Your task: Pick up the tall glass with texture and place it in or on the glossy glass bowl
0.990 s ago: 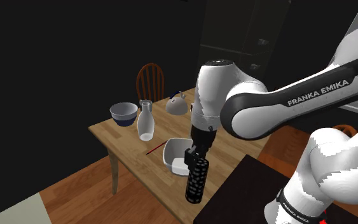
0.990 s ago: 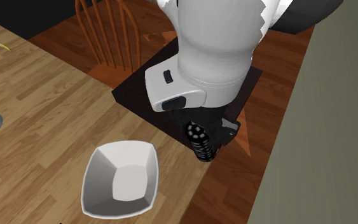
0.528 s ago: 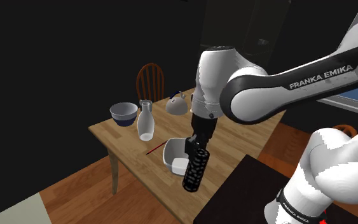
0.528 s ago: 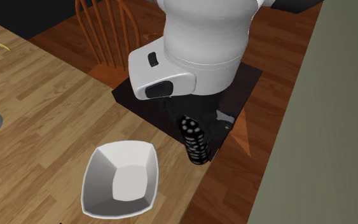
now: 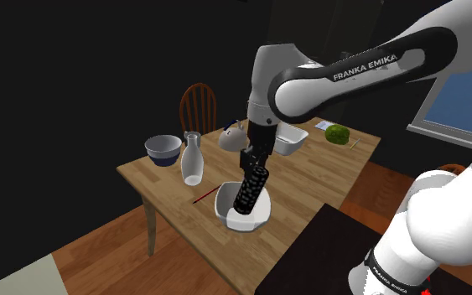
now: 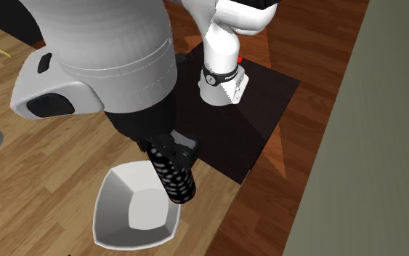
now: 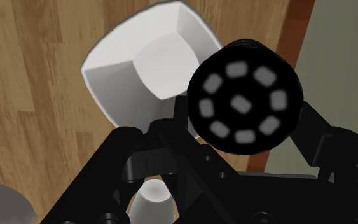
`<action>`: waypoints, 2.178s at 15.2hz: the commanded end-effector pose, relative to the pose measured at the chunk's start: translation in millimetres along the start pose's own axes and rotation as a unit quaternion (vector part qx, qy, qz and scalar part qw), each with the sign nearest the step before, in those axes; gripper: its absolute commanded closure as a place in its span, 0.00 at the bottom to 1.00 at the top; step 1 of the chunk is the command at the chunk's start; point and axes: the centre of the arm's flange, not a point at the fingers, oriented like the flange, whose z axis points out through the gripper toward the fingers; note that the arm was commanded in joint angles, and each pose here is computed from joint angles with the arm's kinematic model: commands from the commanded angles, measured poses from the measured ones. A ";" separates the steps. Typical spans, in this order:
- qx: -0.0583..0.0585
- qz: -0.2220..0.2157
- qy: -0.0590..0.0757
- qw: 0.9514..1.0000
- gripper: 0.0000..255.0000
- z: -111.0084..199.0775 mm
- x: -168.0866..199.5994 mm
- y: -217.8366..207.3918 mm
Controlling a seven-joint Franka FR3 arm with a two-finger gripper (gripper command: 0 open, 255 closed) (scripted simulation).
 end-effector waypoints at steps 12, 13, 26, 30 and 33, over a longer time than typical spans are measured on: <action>0.000 0.000 0.000 1.000 1.00 6.6 74.8 72.4; 0.000 0.000 0.000 1.000 1.00 11.9 74.8 72.4; 0.000 0.000 0.000 1.000 1.00 80.5 74.8 71.9; 0.000 0.000 0.000 1.000 1.00 96.3 74.7 71.8; 0.000 0.000 0.000 1.000 1.00 96.3 74.8 71.8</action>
